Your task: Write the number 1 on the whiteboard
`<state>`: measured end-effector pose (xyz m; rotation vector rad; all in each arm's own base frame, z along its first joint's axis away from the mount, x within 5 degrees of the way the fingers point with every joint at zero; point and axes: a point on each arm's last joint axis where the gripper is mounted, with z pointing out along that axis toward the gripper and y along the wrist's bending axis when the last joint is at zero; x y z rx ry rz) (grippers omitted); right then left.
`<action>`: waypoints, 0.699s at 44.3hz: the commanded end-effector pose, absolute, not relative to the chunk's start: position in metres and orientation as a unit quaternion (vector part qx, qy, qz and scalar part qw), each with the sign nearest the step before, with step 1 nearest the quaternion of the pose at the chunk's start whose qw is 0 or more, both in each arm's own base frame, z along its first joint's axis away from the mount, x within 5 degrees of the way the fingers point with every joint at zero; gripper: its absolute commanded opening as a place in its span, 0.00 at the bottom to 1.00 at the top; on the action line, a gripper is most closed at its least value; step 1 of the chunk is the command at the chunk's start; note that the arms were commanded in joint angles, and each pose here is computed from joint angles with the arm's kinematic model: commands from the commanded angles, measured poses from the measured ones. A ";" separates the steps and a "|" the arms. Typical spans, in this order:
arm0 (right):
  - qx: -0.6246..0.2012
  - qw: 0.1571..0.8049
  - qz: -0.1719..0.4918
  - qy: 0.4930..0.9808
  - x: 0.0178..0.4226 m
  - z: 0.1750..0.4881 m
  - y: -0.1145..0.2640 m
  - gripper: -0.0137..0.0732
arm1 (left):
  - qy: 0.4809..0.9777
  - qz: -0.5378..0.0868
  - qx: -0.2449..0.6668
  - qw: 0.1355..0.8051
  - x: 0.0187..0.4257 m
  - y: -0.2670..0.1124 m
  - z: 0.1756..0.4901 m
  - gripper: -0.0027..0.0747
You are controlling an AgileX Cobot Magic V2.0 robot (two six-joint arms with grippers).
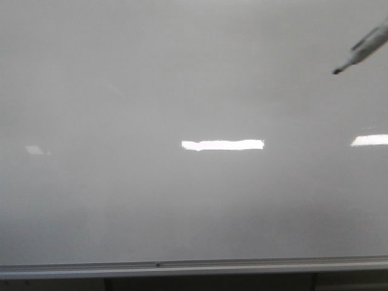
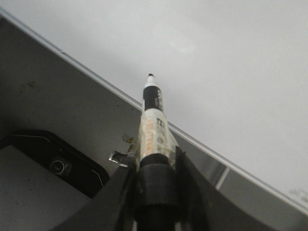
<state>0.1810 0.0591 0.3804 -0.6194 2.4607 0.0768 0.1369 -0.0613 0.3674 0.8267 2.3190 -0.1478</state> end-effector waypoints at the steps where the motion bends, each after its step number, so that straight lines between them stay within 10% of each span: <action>1: -0.154 0.339 0.010 0.928 0.172 0.387 0.036 0.18 | 0.886 -0.061 0.256 0.382 0.138 -0.053 0.378 0.75; 12: 0.021 0.378 -0.006 0.925 0.150 0.356 -0.005 0.18 | 0.905 -0.047 0.178 0.384 0.143 -0.035 0.375 0.75; 31: 0.037 0.465 0.021 0.884 0.180 0.352 -0.004 0.18 | 0.899 -0.047 0.172 0.401 0.145 -0.035 0.377 0.75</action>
